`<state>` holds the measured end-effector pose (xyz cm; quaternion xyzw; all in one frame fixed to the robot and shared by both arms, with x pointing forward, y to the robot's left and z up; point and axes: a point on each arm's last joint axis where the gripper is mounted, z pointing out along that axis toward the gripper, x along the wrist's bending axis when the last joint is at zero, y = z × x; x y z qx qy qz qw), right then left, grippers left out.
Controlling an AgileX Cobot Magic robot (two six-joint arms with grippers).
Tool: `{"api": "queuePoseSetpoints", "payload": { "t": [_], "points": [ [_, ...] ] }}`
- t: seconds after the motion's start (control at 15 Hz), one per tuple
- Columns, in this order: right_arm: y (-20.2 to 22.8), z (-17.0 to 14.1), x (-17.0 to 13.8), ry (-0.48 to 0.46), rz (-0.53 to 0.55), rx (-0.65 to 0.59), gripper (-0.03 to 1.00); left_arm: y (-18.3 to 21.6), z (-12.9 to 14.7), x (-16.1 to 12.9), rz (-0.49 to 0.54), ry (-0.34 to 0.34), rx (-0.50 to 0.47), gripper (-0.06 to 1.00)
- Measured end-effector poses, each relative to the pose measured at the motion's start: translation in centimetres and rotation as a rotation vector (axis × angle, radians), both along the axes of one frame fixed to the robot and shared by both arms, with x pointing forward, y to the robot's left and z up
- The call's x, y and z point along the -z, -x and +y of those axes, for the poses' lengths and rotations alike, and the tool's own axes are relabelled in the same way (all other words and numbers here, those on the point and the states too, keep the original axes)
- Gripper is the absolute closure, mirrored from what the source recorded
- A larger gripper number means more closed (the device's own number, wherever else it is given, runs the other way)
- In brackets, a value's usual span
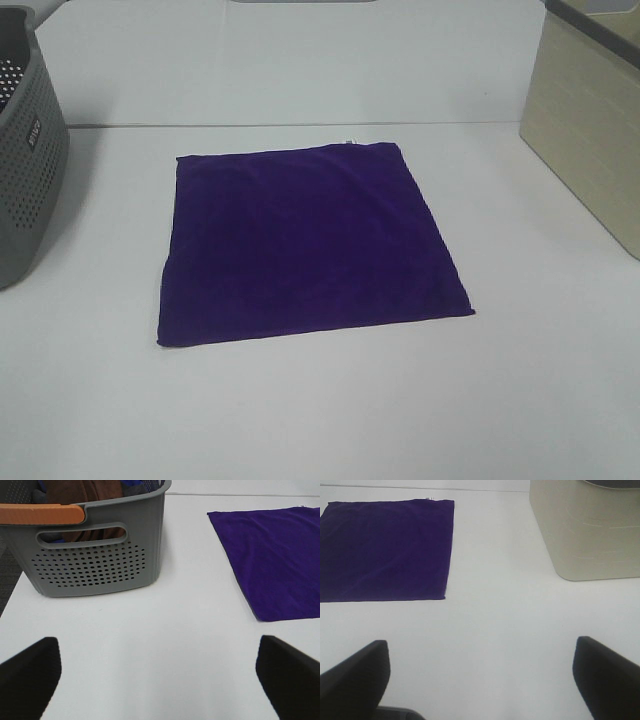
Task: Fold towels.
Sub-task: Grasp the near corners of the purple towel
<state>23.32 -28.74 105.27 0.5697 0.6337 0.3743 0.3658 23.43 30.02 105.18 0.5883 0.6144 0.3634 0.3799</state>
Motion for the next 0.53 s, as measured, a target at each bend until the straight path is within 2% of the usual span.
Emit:
{"api": "queuePoseSetpoints", "payload": {
  "t": [0.53],
  "points": [
    [-0.04,0.11,-0.21,-0.012,0.001,-0.008,0.01,-0.02,-0.06,-0.07,0.008,0.006,0.004,-0.05]
  ]
}}
